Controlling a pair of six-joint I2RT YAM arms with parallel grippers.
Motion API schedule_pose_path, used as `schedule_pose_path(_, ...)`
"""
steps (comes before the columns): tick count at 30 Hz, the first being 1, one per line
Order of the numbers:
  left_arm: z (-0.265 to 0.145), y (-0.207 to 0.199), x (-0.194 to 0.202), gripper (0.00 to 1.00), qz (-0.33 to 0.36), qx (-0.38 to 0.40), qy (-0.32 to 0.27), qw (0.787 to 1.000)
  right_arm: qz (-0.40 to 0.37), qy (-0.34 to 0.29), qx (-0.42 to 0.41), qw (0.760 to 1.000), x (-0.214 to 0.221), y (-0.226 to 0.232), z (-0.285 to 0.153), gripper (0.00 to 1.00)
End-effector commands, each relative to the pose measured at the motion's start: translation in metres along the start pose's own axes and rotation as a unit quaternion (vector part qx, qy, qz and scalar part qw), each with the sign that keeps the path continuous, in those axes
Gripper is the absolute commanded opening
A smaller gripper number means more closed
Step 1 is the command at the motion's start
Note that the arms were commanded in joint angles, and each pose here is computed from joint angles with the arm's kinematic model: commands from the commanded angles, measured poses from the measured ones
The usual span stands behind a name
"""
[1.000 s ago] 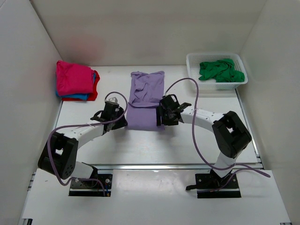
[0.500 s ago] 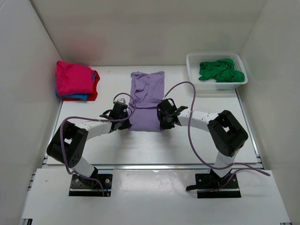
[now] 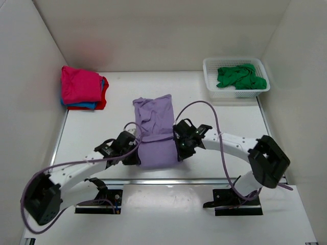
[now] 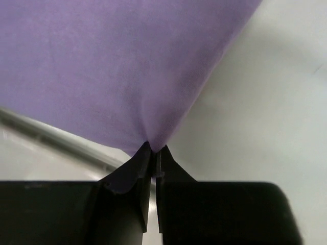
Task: Fold and stack the t-shirts
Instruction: Grab one side of the 2/3 rectangular tshirt with both arms, then fold the long partially folded tshirt into a neat square
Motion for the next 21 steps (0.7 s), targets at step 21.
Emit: schedule_pose_path(21, -0.083, 0.000, -0.126, 0.00, -0.070, 0.053, -0.086, 0.992, -0.037, 0.010, -0.132, 0.990, -0.093, -0.010, -0.121, 0.00)
Point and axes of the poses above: each gripper's point midway between its finger pads, its own z axis out along the fingers, its own y axis along the line the jaws close on, x = y × z, the point moved 7 cm from there along -z, back along the fingers, and after that the axes turned 13 degrees about z, right-handed, at the moved point
